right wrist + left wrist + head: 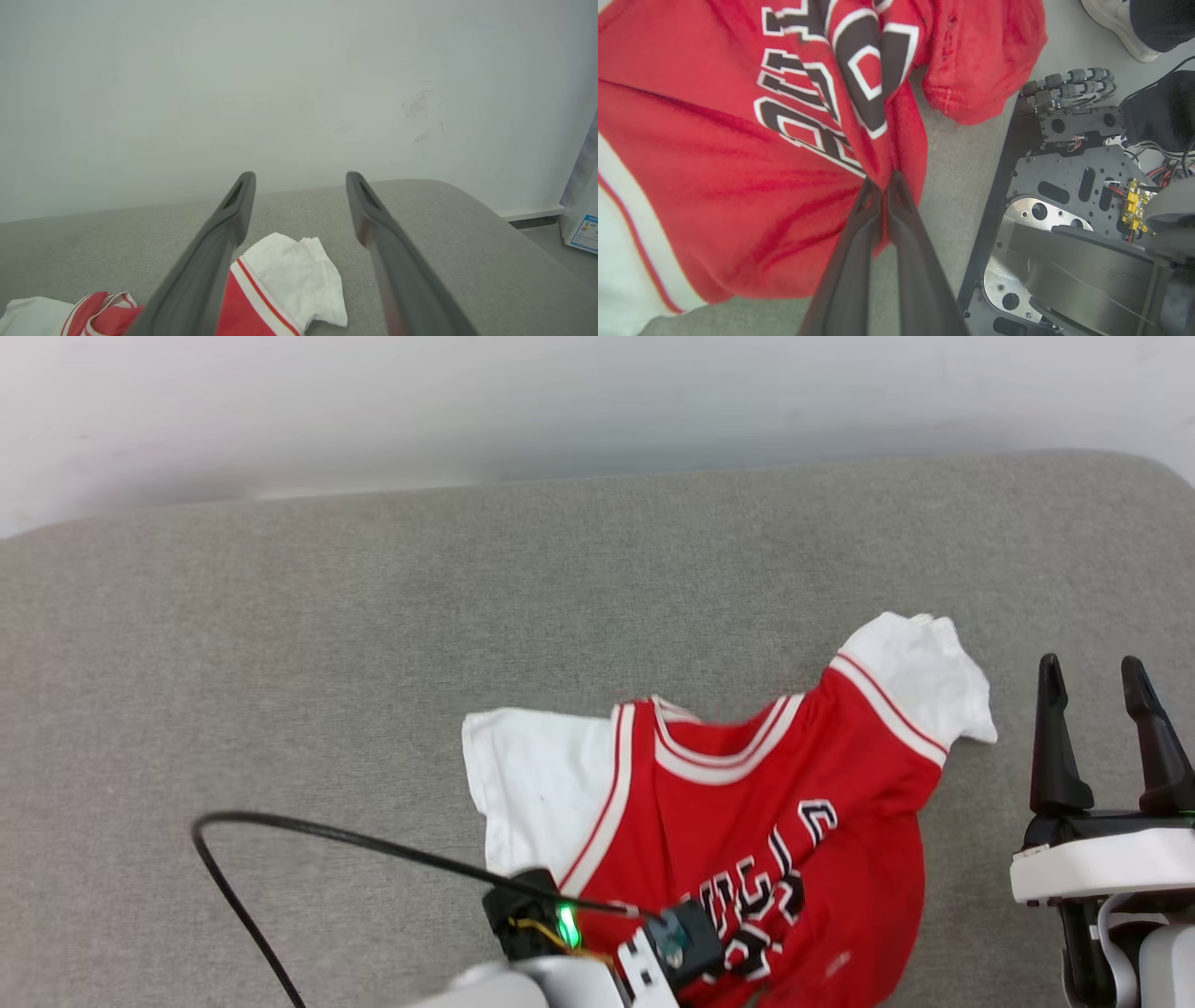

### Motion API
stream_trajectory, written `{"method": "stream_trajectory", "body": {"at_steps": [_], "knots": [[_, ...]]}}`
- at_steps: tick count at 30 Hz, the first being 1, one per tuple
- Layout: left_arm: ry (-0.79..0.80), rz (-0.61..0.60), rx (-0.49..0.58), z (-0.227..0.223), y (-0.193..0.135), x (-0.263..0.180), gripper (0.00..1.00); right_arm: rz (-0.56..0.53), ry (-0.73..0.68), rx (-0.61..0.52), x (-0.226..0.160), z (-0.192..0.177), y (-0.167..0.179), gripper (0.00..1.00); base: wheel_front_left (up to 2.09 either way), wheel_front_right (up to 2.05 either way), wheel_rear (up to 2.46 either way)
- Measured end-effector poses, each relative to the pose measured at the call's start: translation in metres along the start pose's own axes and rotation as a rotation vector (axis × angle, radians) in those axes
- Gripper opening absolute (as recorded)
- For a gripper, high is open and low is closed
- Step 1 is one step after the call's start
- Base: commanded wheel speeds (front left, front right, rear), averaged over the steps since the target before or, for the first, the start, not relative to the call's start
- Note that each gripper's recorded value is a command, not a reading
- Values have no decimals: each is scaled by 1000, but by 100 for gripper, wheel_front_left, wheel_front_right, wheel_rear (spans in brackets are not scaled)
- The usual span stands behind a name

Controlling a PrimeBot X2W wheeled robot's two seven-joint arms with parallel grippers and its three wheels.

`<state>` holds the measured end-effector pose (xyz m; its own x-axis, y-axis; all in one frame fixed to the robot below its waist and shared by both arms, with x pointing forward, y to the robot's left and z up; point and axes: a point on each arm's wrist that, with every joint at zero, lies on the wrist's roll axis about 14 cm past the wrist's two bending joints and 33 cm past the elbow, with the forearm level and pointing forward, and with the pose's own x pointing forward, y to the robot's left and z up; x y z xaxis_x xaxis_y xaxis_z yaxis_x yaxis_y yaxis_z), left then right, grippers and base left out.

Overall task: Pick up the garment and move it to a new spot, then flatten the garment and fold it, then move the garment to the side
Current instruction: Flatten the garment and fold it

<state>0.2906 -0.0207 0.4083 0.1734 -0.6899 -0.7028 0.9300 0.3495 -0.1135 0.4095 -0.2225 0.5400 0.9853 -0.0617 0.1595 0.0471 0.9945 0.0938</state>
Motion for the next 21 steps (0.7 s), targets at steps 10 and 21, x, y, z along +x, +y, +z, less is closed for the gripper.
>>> {"method": "stream_trajectory", "body": {"at_steps": [10, 21], "knots": [[-109, 63, -93, 3, -7, 1, 100, 34, 11, 13, 2, -1, 13, 100, 0, 0, 0], [-323, 360, -238, 19, 66, -56, 100, 69, -5, 22, 2, 7, 25, 100, 0, 0, 0]]}}
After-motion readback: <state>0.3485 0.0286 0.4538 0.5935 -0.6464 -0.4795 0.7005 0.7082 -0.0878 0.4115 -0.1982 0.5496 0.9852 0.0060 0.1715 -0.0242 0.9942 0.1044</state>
